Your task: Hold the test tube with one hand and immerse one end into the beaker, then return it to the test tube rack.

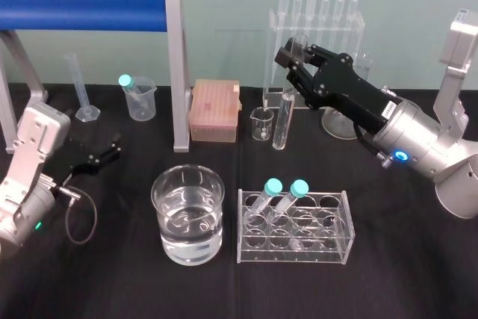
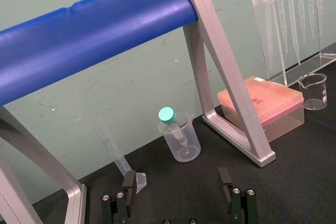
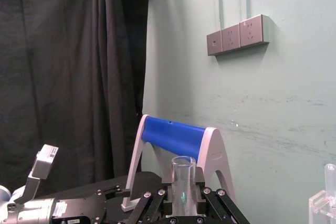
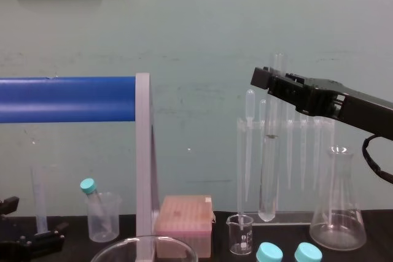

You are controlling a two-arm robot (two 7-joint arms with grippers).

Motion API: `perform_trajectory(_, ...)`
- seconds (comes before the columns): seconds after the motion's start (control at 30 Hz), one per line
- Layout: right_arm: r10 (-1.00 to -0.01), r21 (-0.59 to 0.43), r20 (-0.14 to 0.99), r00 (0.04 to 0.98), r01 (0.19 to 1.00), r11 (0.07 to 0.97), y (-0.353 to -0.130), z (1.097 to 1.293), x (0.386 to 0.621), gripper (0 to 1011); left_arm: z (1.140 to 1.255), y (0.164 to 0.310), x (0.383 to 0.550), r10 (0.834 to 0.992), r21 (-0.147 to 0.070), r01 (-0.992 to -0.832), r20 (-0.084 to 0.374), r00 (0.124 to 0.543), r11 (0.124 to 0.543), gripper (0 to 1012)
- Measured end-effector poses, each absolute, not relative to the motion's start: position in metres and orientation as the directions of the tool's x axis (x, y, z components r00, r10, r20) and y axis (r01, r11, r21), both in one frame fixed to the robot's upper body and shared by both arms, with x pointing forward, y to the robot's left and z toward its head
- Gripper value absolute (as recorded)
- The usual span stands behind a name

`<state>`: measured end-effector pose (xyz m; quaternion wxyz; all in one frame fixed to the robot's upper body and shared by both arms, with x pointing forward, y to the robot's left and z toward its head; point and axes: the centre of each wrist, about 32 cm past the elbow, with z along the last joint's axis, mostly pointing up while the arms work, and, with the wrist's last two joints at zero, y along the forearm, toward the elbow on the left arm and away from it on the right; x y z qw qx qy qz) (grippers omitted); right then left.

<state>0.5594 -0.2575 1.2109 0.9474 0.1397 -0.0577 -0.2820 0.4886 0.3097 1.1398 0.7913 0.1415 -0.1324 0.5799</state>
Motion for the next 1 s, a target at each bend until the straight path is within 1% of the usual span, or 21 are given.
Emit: perform_trajectory(1.0, -0.552, 0.297, 0.031, 0.833, 0.519, 0.801, -0.2582, 1.2113, 0.5588, 225, 1.1397, 0.3097, 0.4886, 0.88, 0.07, -0.955, 0.374, 0.292, 0.287, 1000)
